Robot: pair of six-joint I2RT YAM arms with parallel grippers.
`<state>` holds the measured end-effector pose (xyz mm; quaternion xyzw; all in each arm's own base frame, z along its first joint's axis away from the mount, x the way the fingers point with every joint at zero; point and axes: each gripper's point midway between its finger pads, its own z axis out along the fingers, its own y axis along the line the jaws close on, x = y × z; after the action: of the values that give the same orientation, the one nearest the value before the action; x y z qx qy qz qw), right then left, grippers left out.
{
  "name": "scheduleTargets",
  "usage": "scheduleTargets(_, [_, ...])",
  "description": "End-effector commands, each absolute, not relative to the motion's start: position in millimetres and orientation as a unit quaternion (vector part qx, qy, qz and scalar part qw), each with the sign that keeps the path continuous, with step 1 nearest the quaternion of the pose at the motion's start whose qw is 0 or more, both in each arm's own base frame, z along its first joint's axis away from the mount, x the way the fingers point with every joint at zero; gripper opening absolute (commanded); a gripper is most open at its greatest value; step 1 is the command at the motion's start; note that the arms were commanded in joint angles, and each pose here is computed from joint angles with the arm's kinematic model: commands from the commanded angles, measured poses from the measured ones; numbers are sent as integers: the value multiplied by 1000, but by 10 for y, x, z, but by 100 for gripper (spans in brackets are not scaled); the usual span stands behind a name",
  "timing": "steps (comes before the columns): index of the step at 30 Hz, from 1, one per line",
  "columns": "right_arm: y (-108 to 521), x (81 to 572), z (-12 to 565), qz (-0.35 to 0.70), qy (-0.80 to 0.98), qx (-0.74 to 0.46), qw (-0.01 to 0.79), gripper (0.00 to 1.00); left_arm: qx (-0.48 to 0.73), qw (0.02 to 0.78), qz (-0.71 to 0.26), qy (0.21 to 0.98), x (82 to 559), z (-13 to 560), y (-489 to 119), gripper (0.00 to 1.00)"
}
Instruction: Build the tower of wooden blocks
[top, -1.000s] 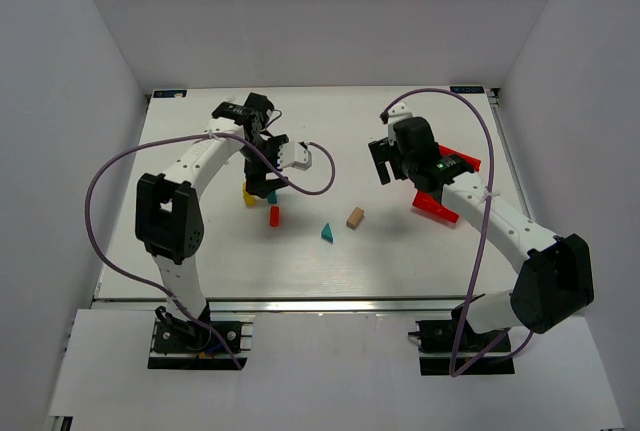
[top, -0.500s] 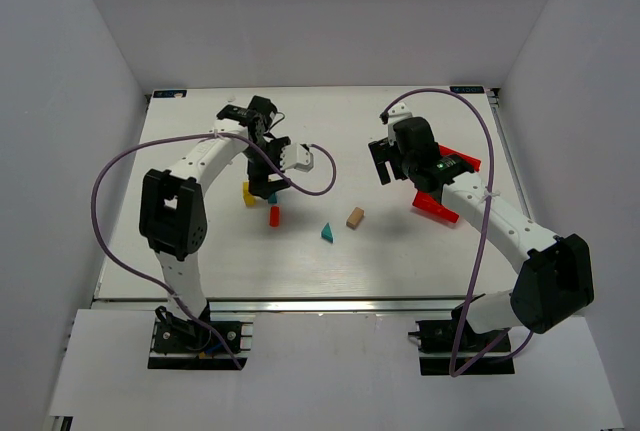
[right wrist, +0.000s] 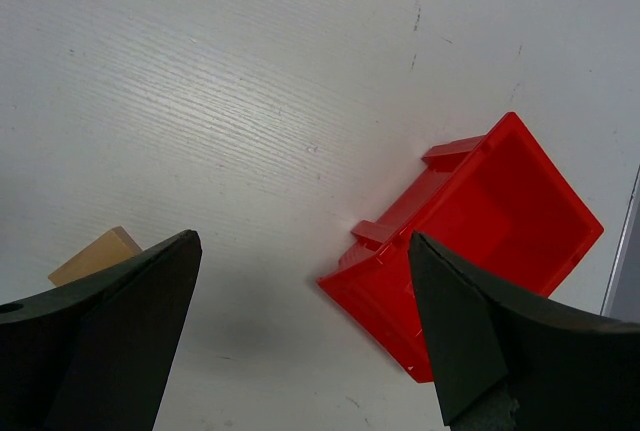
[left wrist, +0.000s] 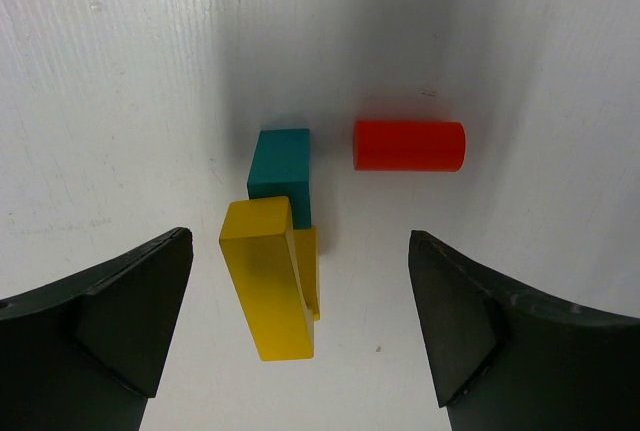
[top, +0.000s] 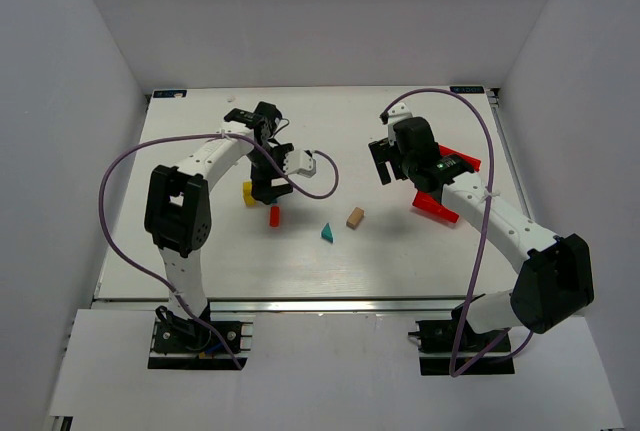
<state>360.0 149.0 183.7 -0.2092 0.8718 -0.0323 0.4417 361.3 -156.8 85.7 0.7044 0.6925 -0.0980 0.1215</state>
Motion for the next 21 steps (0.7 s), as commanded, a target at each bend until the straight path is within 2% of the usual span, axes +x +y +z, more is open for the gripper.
scheduleTargets(1, [1476, 3641, 2057, -30, 861, -199, 467, 89, 710, 135, -108, 683, 3521, 1004, -1606, 98])
scheduleTargets(21, [1483, 3633, 2067, -27, 860, -198, 470, 89, 708, 140, -114, 682, 3443, 1068, -1611, 98])
